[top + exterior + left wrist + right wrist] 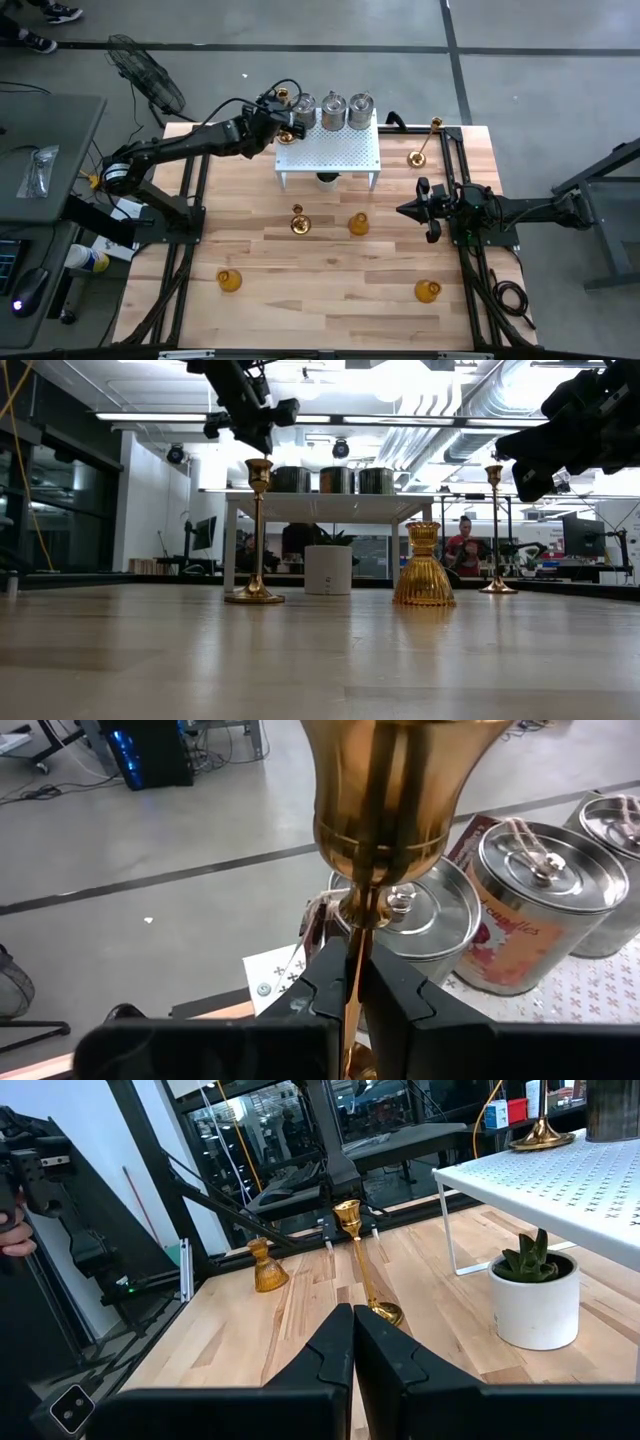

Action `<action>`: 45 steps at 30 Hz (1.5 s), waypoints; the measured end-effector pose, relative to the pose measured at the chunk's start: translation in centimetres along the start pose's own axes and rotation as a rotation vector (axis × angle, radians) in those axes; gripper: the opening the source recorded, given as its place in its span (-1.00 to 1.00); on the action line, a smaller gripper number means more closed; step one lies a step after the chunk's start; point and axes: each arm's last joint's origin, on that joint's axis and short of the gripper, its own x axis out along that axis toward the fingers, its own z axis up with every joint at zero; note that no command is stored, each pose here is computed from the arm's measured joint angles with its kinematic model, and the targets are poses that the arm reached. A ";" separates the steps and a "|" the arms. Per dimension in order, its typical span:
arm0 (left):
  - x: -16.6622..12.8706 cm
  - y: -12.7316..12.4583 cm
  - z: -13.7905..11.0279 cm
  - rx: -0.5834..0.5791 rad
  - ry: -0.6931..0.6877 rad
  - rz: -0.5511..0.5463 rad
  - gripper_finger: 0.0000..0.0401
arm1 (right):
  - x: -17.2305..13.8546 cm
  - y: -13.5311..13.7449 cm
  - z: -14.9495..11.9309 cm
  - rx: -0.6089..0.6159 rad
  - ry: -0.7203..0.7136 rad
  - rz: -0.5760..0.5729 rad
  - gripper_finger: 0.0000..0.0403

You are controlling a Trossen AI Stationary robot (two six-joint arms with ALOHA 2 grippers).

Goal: Pick & Place candle stick holders
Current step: Put the top left gold candlestick holder on the shelf

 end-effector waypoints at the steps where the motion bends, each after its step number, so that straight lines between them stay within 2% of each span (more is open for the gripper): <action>1: 0.0 0.0 0.0 -0.001 -0.001 -0.001 -0.94 | 0.0 0.0 0.0 0.000 0.000 0.000 -0.99; 32: 0.7 0.1 0.1 0.014 0.002 -0.009 -0.94 | 0.0 0.0 0.0 0.000 0.001 0.000 -0.99; 45: 0.7 -0.1 0.1 -0.013 0.010 -0.056 -0.94 | 0.0 0.0 0.0 0.000 0.000 0.000 -0.99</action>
